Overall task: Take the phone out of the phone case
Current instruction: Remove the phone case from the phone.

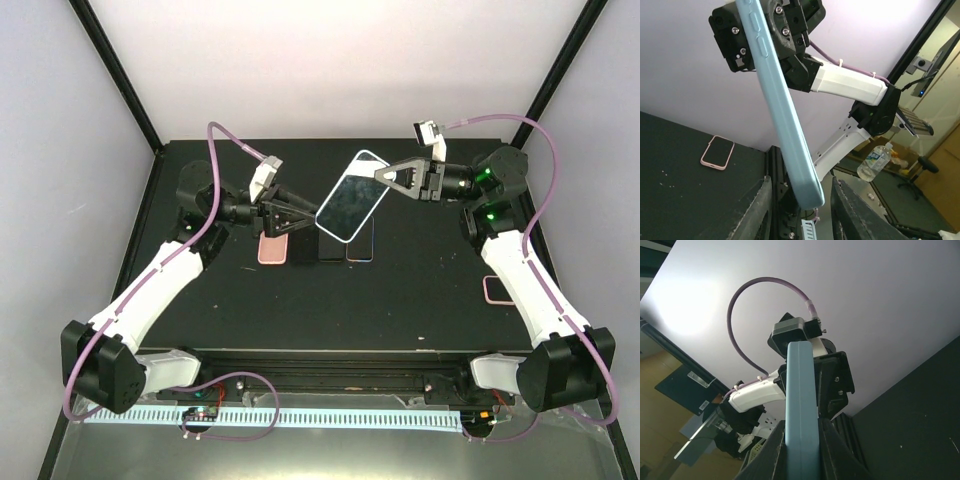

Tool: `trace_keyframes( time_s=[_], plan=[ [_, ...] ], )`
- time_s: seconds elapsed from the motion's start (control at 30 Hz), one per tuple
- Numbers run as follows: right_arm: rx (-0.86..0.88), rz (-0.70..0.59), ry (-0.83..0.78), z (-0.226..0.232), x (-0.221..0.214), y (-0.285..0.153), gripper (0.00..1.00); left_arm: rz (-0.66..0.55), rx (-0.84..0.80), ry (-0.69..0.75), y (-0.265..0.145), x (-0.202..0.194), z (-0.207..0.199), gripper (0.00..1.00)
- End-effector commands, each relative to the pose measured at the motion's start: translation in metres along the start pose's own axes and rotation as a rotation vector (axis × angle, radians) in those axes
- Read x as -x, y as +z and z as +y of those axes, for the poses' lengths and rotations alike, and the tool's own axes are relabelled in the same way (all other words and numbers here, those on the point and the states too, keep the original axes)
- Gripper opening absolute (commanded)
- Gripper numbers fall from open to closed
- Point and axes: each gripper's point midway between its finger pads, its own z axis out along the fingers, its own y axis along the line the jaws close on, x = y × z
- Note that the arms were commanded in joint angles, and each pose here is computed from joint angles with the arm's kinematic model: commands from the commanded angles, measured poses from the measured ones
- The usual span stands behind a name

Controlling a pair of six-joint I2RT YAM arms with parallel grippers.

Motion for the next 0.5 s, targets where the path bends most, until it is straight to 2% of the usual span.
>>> trace_keyframes(
  time_s=[0.0,0.1,0.47],
  plan=[
    [0.026,-0.021,-0.072,0.024,0.004,-0.002,0.01,0.009,0.002,0.017,0.001,-0.003,0.002,0.35],
    [0.023,-0.023,-0.066,0.023,0.003,-0.002,0.01,0.008,0.003,0.015,0.001,-0.003,0.001,0.34],
    [0.052,-0.012,-0.059,0.032,-0.002,0.000,0.01,-0.011,0.045,0.010,0.002,-0.003,0.014,0.13]
  ],
)
